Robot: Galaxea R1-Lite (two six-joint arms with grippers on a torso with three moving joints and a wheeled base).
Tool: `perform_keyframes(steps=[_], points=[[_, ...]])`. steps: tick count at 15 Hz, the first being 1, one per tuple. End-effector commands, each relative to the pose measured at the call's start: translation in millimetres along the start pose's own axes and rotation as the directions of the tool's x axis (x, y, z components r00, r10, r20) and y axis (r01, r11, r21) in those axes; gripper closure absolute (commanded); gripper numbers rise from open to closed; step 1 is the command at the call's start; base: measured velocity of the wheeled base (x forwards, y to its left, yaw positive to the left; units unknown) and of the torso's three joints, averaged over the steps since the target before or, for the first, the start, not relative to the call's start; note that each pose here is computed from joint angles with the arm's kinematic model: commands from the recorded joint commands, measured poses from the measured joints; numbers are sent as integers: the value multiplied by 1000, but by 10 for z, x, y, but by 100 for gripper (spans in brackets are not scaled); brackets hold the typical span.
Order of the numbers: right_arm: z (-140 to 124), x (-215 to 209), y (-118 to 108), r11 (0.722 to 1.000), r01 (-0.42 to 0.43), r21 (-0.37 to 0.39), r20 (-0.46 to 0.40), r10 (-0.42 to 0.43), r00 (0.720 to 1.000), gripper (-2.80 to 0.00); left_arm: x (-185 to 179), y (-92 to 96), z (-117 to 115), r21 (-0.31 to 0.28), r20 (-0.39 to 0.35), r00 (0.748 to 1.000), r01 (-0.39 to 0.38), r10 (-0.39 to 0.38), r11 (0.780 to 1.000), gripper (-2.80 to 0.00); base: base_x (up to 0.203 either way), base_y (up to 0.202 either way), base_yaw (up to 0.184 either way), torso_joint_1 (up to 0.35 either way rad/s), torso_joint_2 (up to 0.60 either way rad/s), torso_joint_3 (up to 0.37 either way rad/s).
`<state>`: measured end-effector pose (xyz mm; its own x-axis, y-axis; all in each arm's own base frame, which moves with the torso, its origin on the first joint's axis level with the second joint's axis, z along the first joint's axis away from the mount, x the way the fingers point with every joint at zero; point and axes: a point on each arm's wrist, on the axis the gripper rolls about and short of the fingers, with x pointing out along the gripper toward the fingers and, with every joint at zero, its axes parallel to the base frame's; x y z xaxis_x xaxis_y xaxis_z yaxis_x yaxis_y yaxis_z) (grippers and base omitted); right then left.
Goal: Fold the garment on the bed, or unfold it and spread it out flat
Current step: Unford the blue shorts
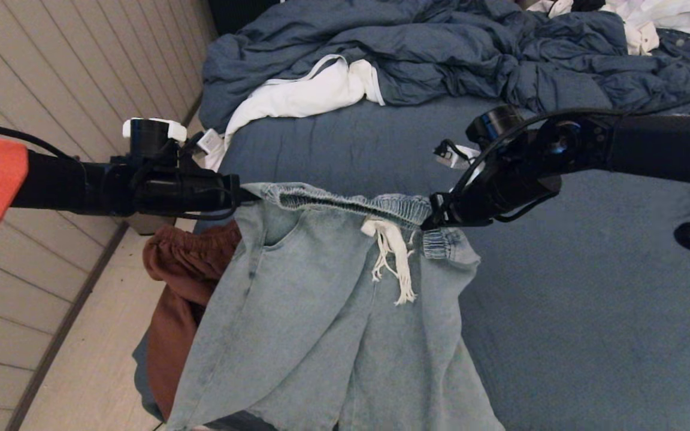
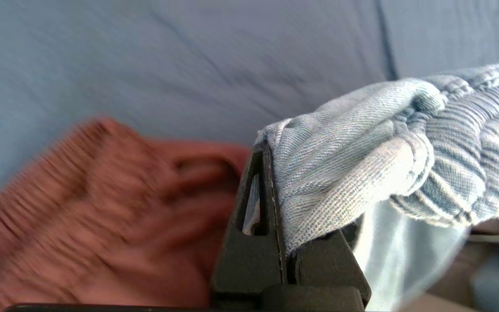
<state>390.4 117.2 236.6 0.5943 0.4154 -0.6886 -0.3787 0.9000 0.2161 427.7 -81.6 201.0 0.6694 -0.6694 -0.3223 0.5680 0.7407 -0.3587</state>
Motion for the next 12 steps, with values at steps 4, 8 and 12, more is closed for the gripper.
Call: perform_keyframes(steps=[4,8,12], points=[[-8,342,9,996,92,-22,22,-91,996,0,129,243,13,1,29,999,-40,40,999,0,0,0,0,0,0,0],[18,365,-3,995,100,-21,52,-99,994,-280,101,214,25,1,31,999,-37,37,999,-280,0,0,0,0,0,0],[55,266,29,995,97,-10,77,-95,992,-280,-56,82,155,21,68,997,-33,31,999,-280,0,0,0,0,0,0]])
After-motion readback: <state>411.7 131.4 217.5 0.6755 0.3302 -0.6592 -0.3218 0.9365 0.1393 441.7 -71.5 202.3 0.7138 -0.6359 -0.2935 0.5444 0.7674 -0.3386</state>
